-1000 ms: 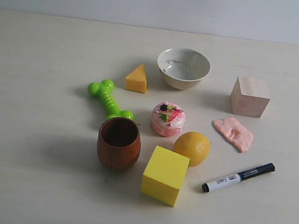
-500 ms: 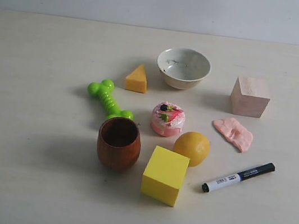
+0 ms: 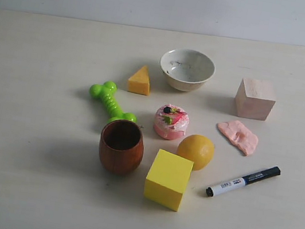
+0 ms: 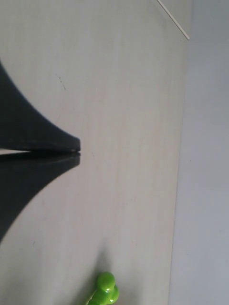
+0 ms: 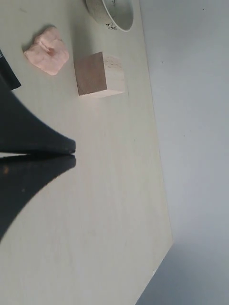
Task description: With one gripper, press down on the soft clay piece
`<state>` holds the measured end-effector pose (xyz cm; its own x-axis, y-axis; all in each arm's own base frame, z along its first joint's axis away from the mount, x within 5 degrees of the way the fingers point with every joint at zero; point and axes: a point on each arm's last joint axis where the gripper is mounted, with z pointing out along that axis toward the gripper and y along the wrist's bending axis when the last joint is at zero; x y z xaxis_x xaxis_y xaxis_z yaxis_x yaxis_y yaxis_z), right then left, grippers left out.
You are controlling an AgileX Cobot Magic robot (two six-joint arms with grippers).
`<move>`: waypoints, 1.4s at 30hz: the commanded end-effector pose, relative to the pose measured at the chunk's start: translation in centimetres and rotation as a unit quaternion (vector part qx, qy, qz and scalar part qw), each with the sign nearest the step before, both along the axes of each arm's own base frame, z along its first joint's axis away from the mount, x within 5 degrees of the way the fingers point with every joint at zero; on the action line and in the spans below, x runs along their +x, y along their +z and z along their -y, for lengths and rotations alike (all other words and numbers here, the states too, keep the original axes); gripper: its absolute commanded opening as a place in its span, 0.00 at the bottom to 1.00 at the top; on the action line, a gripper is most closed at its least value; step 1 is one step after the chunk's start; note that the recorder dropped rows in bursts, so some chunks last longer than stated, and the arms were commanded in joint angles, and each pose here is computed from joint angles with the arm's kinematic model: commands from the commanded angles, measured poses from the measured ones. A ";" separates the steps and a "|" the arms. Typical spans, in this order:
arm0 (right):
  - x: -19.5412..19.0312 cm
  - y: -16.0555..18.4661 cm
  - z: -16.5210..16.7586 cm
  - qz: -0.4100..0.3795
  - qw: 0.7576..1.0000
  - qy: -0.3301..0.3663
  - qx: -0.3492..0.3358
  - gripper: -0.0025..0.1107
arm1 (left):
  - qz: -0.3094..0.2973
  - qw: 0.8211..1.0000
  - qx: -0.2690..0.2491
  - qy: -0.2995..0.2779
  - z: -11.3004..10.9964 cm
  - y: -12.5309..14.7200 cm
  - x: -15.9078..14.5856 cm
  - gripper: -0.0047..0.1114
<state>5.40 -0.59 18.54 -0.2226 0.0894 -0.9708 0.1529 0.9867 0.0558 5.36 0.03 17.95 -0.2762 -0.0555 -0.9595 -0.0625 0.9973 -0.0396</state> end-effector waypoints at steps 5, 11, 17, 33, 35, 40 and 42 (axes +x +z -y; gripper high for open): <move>0.0 -0.1 0.0 0.001 1.000 -0.003 -0.004 0.02 | 0.009 1.000 -0.004 -0.002 0.0 0.2 0.0 0.04; 0.0 -0.1 -0.3 0.000 1.000 0.029 -0.004 0.02 | 0.009 1.000 -0.004 -0.002 0.0 0.2 0.0 0.04; 0.0 -0.2 -0.3 -0.002 1.000 0.030 -0.008 0.02 | 0.009 1.000 -0.004 -0.002 0.0 0.2 0.0 0.04; 0.0 -0.3 -0.3 -0.009 0.999 0.031 -0.013 0.02 | 0.009 1.000 -0.004 -0.002 0.0 0.2 0.0 0.04; 0.0 -0.3 -0.3 -0.009 0.999 0.030 -0.011 0.02 | 0.009 1.000 -0.004 -0.002 0.0 0.2 0.0 0.04; 0.0 -0.3 -0.3 -0.009 0.999 0.030 -0.011 0.02 | 0.009 1.000 -0.004 -0.002 0.0 0.2 0.0 0.04; 0.0 -0.3 -0.3 -0.009 0.999 0.030 -0.011 0.02 | 0.009 1.000 -0.004 -0.002 0.0 0.2 0.0 0.04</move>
<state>5.39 -0.29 18.37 -0.2463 0.0643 -0.9671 0.0959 0.9945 0.0417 5.36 0.03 17.95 -0.2762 -0.0555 -0.9595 -0.0625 0.9973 -0.0396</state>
